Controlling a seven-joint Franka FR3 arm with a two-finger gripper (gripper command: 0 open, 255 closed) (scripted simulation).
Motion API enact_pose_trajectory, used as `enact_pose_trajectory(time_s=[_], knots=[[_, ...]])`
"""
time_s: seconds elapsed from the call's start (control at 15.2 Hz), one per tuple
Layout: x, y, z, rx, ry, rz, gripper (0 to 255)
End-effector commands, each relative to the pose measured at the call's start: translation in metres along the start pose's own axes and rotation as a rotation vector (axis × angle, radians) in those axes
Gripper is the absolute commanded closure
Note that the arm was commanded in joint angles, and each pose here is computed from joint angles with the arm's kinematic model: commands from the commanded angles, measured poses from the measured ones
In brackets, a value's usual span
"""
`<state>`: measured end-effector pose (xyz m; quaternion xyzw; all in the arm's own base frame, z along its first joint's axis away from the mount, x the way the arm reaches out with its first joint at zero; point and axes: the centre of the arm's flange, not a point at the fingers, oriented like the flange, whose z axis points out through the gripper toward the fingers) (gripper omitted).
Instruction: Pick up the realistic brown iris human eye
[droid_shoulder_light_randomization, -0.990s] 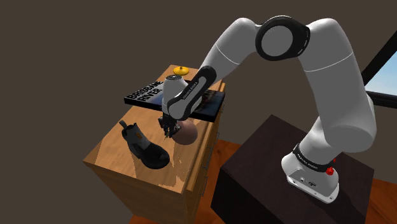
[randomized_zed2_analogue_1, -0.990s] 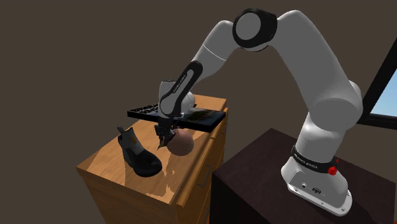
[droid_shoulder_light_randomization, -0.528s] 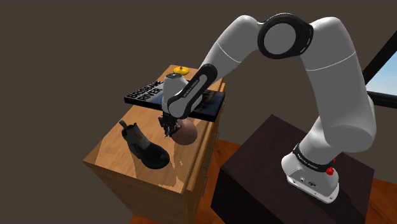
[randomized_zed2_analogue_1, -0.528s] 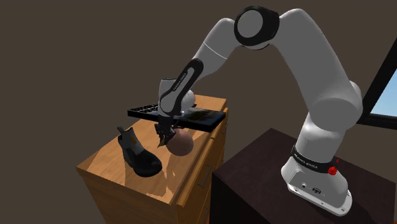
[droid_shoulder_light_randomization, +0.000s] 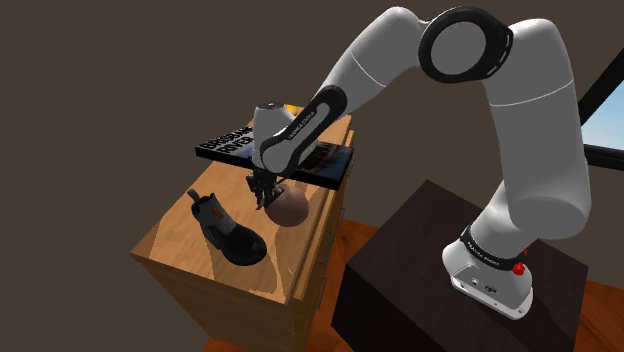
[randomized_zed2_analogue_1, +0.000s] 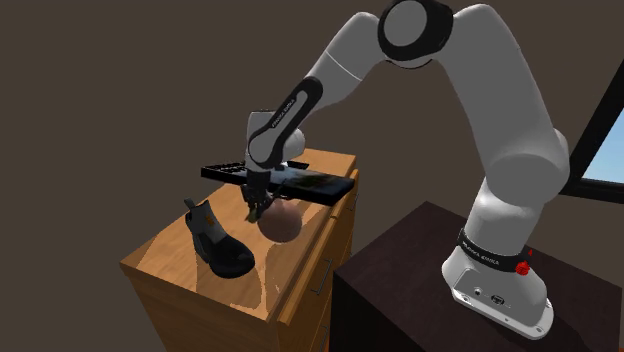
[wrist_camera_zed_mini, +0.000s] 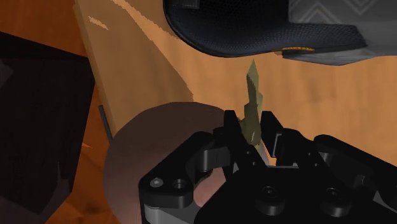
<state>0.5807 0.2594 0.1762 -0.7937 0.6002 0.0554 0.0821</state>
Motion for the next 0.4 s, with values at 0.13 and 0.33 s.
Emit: enact_pose_trajectory(time_s=[0.13, 0.33], knots=[[-0.002, -0.002, -0.026, 0.01, 0.001, 0.0, 255], [-0.003, -0.002, -0.031, 0.01, 0.001, 0.0, 255]])
